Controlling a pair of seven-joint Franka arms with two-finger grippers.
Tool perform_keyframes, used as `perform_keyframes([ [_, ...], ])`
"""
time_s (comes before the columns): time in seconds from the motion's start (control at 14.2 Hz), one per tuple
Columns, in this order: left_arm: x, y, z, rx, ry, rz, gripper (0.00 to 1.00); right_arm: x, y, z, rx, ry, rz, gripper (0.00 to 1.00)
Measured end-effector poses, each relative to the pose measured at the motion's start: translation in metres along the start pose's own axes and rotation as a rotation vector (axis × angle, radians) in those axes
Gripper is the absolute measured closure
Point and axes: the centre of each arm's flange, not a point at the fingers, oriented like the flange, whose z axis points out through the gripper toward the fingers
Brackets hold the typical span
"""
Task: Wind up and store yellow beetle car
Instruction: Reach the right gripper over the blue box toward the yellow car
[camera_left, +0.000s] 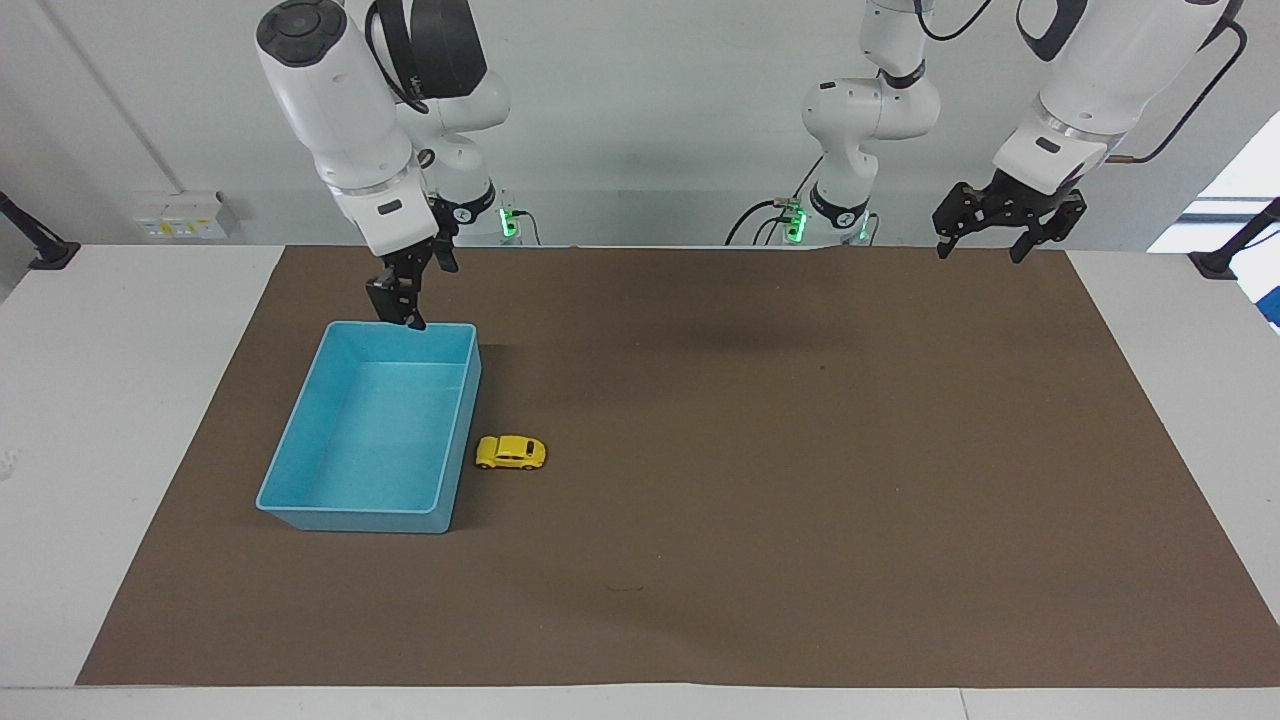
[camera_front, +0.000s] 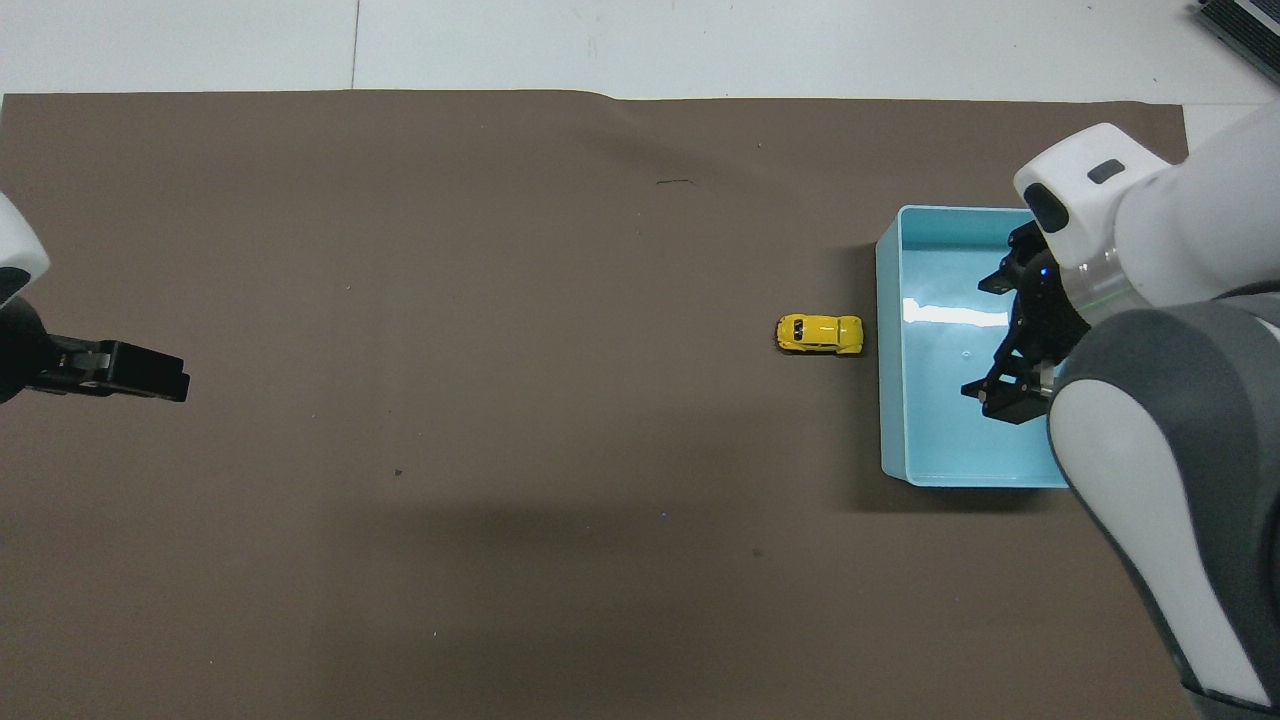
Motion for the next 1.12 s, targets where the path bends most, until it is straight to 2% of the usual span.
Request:
perform_keyframes([
  [0.14,0.000,-0.004,0.000,-0.001,0.000,0.000,0.00,0.014,0.001,0.013,0.006,-0.024,-0.061,0.00],
  [0.35,0.000,-0.012,0.001,-0.003,-0.002,-0.008,0.00,0.029,0.011,0.030,-0.010,-0.020,-0.127,0.00],
  [0.84,0.003,-0.014,0.009,-0.005,-0.018,-0.006,0.00,0.040,0.032,0.061,-0.031,-0.013,-0.174,0.00],
  [1.12,0.002,-0.014,0.003,-0.004,-0.005,-0.005,0.00,0.050,0.043,0.083,-0.041,-0.010,-0.193,0.00],
])
